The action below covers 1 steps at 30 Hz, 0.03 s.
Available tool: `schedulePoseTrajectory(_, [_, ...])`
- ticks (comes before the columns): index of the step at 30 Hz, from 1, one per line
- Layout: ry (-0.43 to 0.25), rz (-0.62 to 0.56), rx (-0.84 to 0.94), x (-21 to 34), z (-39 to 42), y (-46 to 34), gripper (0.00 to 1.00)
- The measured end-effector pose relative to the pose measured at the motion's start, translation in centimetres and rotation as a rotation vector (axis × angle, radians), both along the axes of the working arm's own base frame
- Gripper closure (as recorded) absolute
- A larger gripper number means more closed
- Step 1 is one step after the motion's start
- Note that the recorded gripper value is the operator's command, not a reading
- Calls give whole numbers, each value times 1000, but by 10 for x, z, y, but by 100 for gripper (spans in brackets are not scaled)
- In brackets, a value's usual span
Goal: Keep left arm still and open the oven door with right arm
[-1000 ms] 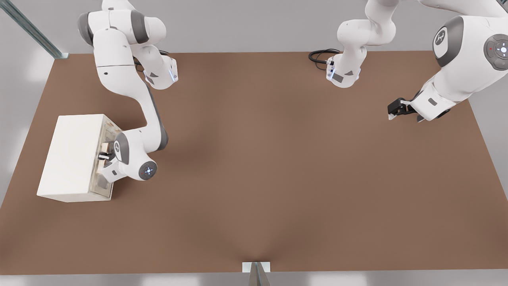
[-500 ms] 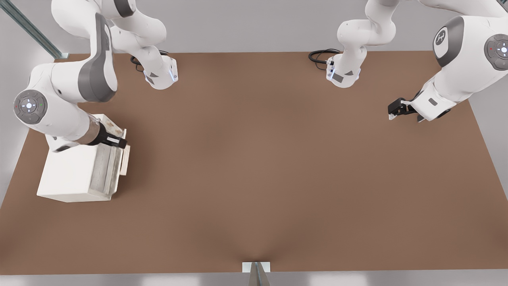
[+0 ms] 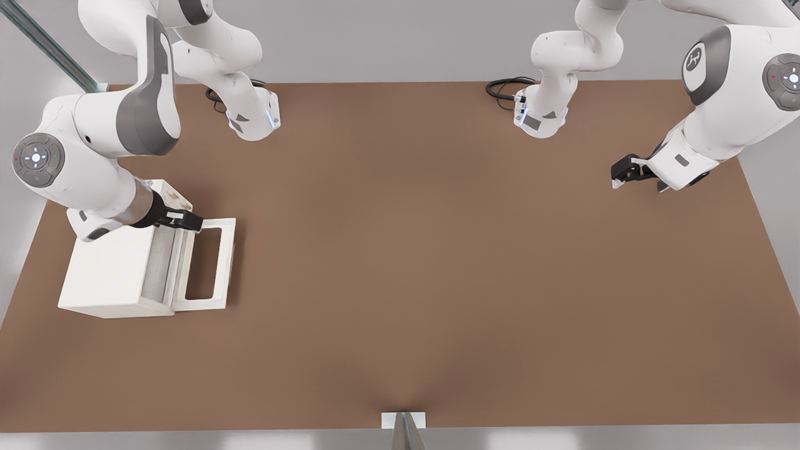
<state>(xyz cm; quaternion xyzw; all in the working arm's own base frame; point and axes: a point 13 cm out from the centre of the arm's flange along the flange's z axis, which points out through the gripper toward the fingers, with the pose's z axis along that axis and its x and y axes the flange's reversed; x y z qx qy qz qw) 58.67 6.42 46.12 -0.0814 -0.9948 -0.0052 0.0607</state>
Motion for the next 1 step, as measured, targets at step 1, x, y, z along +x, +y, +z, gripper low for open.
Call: schedulePoseTrajectory(1, [-1,6,1,0,0,0,0])
